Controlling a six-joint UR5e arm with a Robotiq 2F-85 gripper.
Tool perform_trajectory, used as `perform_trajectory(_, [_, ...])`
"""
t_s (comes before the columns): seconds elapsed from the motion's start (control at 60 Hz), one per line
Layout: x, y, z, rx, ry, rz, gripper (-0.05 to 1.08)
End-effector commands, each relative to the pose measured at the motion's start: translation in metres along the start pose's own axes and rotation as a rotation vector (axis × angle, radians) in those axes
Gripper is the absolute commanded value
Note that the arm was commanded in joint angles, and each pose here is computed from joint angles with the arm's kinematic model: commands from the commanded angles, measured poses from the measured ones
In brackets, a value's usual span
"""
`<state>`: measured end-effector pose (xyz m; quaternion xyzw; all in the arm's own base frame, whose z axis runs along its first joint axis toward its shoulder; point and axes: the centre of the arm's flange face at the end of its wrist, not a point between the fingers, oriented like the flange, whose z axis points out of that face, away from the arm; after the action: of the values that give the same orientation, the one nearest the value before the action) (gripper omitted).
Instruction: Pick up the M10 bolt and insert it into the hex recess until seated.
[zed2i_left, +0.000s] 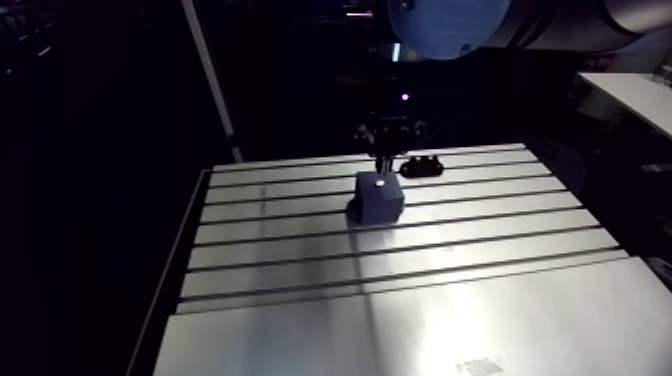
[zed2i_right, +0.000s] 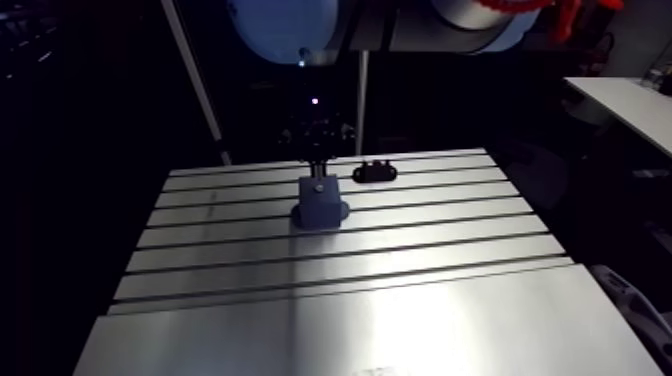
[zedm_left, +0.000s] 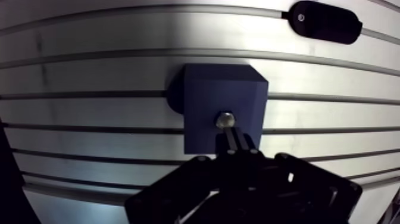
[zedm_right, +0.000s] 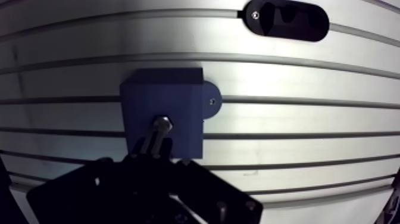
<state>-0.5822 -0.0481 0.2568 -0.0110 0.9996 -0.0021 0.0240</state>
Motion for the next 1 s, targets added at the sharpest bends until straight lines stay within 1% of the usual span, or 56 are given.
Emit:
perform_trajectory(0.017, [-0.001, 0.003, 0.004, 0.004, 0.002, 0.004, 1.08])
perform_trajectory(0.7, [-0.001, 0.002, 0.017, 0.008, -0.02, -0.015, 1.08])
perform_trajectory(1.0, [-0.002, 0.002, 0.018, 0.009, -0.022, -0.016, 1.08])
